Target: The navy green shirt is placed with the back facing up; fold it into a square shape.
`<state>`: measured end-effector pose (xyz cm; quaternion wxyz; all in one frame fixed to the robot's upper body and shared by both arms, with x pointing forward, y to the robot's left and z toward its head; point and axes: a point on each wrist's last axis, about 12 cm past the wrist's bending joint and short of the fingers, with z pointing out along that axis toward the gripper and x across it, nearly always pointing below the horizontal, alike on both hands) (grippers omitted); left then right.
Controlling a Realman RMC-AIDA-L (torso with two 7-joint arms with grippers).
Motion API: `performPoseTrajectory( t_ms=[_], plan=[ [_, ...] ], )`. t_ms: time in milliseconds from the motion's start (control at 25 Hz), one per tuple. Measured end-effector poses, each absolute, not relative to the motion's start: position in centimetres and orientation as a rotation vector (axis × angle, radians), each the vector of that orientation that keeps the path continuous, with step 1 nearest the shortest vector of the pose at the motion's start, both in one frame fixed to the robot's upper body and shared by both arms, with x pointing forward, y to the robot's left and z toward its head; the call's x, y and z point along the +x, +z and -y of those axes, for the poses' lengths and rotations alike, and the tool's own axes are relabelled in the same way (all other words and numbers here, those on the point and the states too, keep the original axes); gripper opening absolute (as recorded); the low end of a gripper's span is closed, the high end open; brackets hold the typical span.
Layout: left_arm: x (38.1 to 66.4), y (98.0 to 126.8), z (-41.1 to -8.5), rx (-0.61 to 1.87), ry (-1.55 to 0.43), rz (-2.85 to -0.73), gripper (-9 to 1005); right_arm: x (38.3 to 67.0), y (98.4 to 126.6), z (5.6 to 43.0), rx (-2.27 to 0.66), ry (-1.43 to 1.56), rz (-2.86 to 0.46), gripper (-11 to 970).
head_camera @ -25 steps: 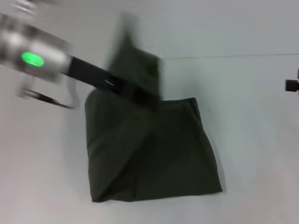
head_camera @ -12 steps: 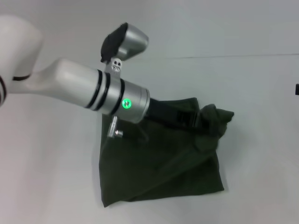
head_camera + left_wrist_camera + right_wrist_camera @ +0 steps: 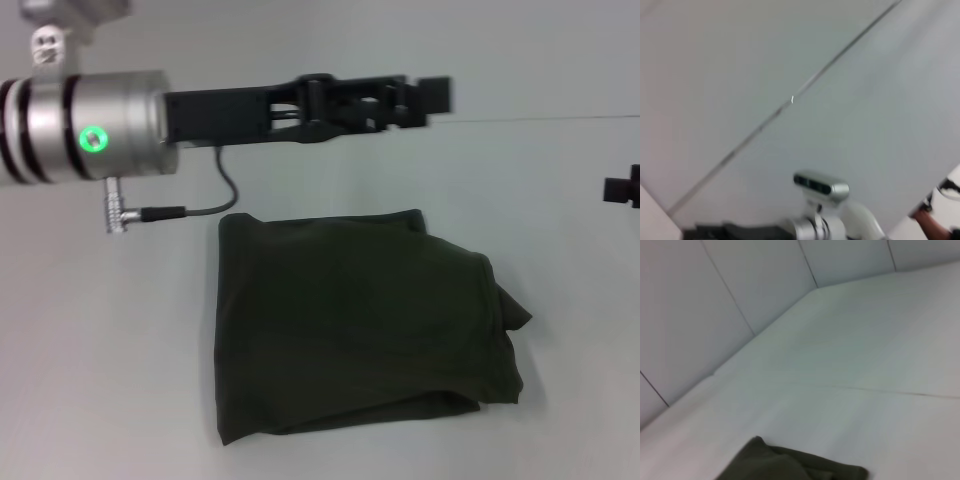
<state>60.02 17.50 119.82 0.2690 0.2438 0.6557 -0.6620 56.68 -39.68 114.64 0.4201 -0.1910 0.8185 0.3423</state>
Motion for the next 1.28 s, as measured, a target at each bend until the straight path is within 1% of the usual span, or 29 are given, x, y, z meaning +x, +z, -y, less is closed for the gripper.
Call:
performPoseTrajectory(
  t_ms=[160, 320, 440, 640, 760, 920, 1000, 1120, 1280],
  plan=[
    [59.8, 118.5, -19.1, 0.622, -1.719, -1.755, 740, 57.3, 114.9, 38.7, -0.384, 0.955, -2.110, 915],
    [59.3, 118.3, -19.0, 0.746, -1.667, -1.692, 802, 58.1, 115.6, 38.0, -0.296, 1.040, -2.211, 911],
    [58.7, 117.8, -19.3, 0.848, -1.586, -1.612, 849, 58.5, 116.0, 37.5, -0.264, 1.073, -2.264, 909],
    [58.1, 116.4, -21.3, 0.880, -1.447, -1.569, 926, 59.7, 117.1, 36.6, -0.165, 1.137, -2.384, 905],
    [58.1, 115.5, -22.9, 0.850, -1.343, -1.580, 932, 60.3, 117.8, 35.9, -0.139, 1.163, -2.443, 902],
    [57.9, 115.0, -23.7, 0.842, -1.283, -1.574, 937, 60.7, 117.9, 35.6, -0.084, 1.144, -2.517, 899],
    [57.7, 114.7, -24.2, 0.841, -1.250, -1.563, 937, 60.9, 117.5, 35.4, -0.031, 1.125, -2.560, 897],
    [57.8, 114.7, -24.7, 0.841, -1.188, -1.541, 936, 61.1, 115.9, 35.3, 0.119, 1.113, -2.600, 895],
    [58.0, 114.8, -25.2, 0.820, -1.154, -1.530, 936, 61.2, 114.5, 34.4, 0.222, 1.159, -2.618, 891]
  ],
)
